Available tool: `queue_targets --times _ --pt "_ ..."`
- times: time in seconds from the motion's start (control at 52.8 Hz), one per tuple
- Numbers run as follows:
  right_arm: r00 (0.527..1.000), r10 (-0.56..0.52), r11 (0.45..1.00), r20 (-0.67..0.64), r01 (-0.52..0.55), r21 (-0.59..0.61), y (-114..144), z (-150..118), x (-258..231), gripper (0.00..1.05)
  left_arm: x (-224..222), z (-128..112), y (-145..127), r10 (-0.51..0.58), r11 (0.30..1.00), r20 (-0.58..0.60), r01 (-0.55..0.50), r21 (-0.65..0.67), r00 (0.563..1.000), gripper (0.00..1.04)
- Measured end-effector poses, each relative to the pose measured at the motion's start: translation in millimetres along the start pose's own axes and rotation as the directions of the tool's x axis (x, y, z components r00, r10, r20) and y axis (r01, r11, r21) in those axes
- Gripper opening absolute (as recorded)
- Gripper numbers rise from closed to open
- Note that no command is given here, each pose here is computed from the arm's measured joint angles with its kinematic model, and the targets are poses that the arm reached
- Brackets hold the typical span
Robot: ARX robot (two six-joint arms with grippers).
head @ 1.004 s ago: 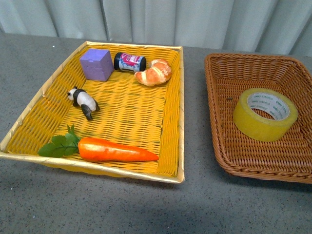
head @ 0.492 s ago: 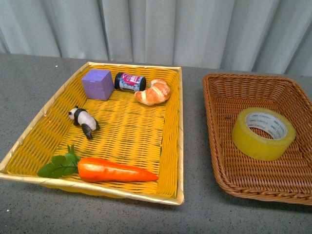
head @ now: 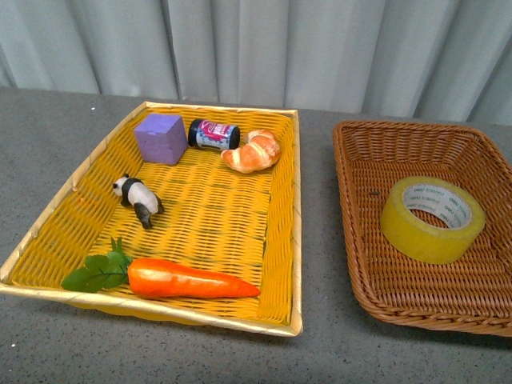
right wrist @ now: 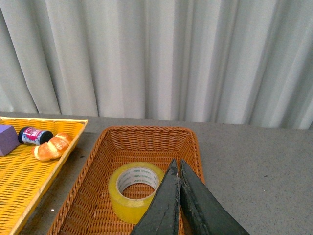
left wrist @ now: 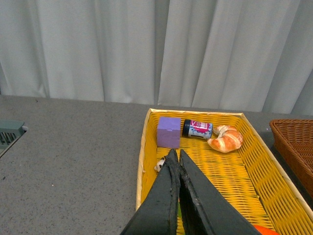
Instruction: Move tape to another basket
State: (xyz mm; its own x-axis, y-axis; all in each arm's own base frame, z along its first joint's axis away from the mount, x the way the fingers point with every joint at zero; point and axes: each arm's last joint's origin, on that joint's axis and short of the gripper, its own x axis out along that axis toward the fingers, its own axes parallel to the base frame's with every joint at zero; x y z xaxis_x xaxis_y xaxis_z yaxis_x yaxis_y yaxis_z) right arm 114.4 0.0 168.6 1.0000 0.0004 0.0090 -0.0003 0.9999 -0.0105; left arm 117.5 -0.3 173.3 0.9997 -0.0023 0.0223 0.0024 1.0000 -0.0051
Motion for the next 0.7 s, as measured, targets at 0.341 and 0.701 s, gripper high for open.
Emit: queue_targets --times 0.341,0.701 --pt "1.0 0.0 1.0 0.0 0.0 0.0 0 0 -6 0.01 -8 0 0 0.0 1.0 0.001 0.0 0.0 1.0 0.04" --pt "1.0 0.001 1.0 -0.005 -0.001 0.0 0 -3 -17 0.01 -21 -3 0 0.0 1.0 -0.008 0.0 0.0 1.0 0.04"
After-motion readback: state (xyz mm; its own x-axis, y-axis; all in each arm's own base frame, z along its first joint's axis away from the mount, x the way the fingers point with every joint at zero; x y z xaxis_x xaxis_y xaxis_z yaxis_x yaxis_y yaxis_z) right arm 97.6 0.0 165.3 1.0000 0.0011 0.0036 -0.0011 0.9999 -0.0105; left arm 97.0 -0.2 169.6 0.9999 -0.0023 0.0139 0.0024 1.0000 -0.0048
